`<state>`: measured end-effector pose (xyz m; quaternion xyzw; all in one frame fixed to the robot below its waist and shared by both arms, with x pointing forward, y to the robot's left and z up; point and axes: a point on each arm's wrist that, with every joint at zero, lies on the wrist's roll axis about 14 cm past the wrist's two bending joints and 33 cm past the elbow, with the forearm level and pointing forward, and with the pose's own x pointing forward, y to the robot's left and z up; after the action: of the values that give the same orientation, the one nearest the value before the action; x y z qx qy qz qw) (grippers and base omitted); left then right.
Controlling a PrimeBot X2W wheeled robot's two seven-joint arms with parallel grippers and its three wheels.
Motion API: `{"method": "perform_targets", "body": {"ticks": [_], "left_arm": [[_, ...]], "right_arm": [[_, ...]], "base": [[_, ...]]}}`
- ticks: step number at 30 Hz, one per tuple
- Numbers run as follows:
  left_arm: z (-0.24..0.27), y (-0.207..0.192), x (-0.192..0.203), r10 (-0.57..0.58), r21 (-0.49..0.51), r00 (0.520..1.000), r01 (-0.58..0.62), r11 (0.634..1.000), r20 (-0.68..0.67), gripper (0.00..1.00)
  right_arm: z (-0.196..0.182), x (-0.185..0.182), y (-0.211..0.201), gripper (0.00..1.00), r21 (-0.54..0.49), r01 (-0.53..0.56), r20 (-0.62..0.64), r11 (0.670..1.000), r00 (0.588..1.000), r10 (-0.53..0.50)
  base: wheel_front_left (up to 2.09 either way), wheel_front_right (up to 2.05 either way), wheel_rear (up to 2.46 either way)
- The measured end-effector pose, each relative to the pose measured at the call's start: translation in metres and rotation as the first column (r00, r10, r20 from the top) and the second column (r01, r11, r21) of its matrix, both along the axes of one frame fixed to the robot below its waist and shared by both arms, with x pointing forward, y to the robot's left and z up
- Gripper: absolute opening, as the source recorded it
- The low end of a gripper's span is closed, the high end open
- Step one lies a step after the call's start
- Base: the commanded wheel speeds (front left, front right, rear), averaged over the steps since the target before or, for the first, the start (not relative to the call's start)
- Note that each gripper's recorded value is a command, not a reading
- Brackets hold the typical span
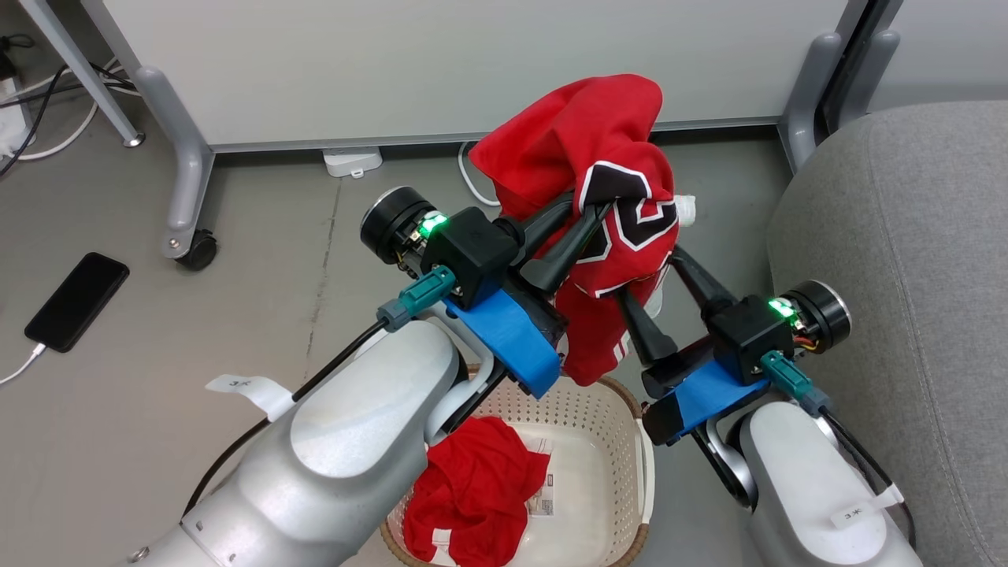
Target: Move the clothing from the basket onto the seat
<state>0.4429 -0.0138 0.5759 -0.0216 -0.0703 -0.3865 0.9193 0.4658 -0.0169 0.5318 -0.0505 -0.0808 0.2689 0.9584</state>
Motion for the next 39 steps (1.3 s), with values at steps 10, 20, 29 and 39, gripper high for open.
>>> {"method": "perform_targets", "body": {"ticks": [10, 20, 29, 39], "left_arm": [[0.0, 0.001, 0.0, 0.001, 0.005, 1.0, -0.001, 1.0, 0.002, 0.0], [0.002, 0.002, 0.0, 0.003, 0.008, 1.0, -0.003, 1.0, 0.008, 0.0], [-0.004, 0.006, 0.003, 0.027, 0.016, 1.0, -0.027, 1.0, -0.004, 1.0], [-0.006, 0.012, 0.008, 0.046, 0.031, 0.999, -0.046, 0.998, 0.001, 1.0]], "right_arm": [[0.0, -0.003, 0.003, 0.0, 0.02, -0.012, -0.01, 1.0, 1.0, 0.012], [0.004, -0.005, 0.004, 0.0, 0.033, -0.015, -0.006, 0.999, 1.0, 0.015], [0.004, -0.006, 0.005, 0.0, 0.045, -0.02, -0.01, 0.999, 1.0, 0.02], [0.008, -0.004, 0.002, 0.0, 0.072, -0.01, -0.005, 0.997, 1.0, 0.01]], "base": [[0.0, 0.0, 0.0], [0.0, 0.0, 0.0], [0.0, 0.0, 0.0], [0.0, 0.0, 0.0]]}}
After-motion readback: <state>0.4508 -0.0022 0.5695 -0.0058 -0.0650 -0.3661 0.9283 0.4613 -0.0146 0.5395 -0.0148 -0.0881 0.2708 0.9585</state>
